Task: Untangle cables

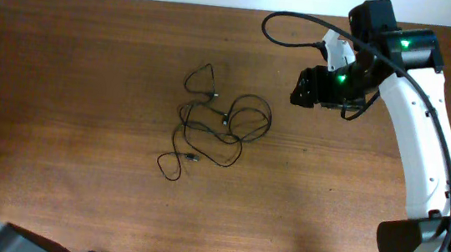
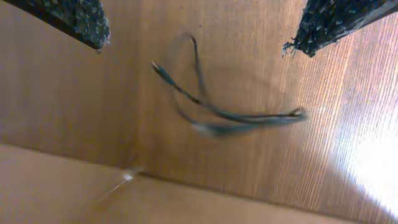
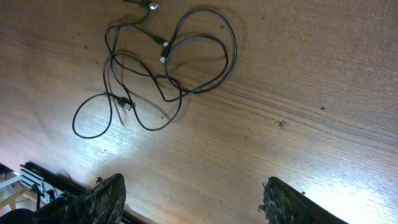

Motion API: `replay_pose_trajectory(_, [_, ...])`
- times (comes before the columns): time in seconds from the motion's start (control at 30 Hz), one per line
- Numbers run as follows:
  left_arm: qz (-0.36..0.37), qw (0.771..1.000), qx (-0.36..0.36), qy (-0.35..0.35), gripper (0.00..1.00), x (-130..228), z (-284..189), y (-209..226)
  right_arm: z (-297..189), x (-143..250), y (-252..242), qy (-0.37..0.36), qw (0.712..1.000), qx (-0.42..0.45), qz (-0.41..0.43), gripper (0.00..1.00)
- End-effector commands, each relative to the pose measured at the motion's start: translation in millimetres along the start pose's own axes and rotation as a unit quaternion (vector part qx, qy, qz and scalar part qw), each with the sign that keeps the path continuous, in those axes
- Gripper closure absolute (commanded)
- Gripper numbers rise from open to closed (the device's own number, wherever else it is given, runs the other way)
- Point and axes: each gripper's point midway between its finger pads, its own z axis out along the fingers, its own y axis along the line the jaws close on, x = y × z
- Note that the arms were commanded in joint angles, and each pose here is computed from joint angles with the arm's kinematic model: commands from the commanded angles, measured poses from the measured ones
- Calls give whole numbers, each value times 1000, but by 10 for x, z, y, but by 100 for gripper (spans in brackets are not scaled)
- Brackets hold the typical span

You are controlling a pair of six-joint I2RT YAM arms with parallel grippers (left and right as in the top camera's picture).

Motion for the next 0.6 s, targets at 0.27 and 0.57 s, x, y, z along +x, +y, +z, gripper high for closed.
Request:
replay_pose_trajectory(0.27, [125, 956, 259, 54, 3, 223, -418, -893, 3, 5, -16, -1, 1000, 4, 0, 28])
replay_pose_trajectory(0.57, [421, 779, 461, 60, 11, 1845, -1853, -1980, 3, -10, -16, -4, 1000, 4, -1, 28])
